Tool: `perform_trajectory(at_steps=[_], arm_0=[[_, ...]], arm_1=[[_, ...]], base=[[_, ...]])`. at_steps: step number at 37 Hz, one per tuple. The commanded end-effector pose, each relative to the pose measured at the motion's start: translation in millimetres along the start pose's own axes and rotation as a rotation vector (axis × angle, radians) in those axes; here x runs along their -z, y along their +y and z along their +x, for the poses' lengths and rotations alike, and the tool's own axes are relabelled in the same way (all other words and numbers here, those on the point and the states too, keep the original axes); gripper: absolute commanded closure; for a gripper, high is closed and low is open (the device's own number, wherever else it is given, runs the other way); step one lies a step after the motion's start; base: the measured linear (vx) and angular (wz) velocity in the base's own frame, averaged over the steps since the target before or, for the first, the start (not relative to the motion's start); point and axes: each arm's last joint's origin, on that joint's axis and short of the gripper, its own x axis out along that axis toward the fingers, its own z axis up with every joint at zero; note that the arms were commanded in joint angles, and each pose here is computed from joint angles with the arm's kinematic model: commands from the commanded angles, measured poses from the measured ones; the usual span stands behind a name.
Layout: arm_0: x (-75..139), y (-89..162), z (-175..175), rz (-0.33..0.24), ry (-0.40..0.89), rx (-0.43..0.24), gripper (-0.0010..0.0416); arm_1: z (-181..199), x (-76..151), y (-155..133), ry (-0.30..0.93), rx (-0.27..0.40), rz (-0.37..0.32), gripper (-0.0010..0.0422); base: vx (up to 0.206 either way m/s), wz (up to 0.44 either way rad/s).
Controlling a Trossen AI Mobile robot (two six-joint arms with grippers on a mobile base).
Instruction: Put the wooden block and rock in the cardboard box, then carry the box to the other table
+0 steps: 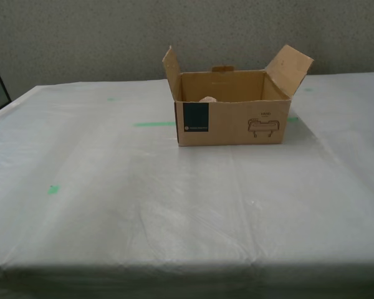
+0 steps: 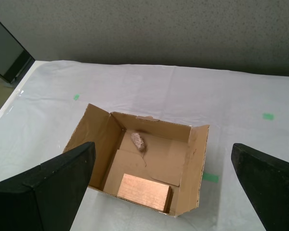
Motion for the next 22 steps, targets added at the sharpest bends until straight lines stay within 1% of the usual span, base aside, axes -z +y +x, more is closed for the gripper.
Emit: perform_trajectory(at_steps=[1, 11, 16, 20, 22], arm_0=[[0, 0, 0, 0.0, -0.003, 0.001, 0.0012], [5, 1, -5, 0.002, 0.026, 0.005, 0.0012], [13, 1, -13, -0.009, -0.008, 0.001, 0.0012], [25, 2, -23, -0.01, -0.041, -0.003, 0.0012], [31, 1, -25, -0.01, -0.06, -0.006, 0.0012]], arm_1=[[0, 0, 0, -0.004, -0.001, 0.004, 0.0016], [-4, 2, -1, -0.006, 0.004, 0.006, 0.0016], [-9, 14, -2, 0.003, 0.011, 0.008, 0.0016], [-16, 29, -1, -0.026, 0.021, -0.011, 0.0016], [-19, 36, 1, -0.054, 0.027, -0.032, 0.0016]], base=[[0.0, 0.0], [0.0, 0.0], [0.0, 0.0], [0.0, 0.0], [0.0, 0.0]])
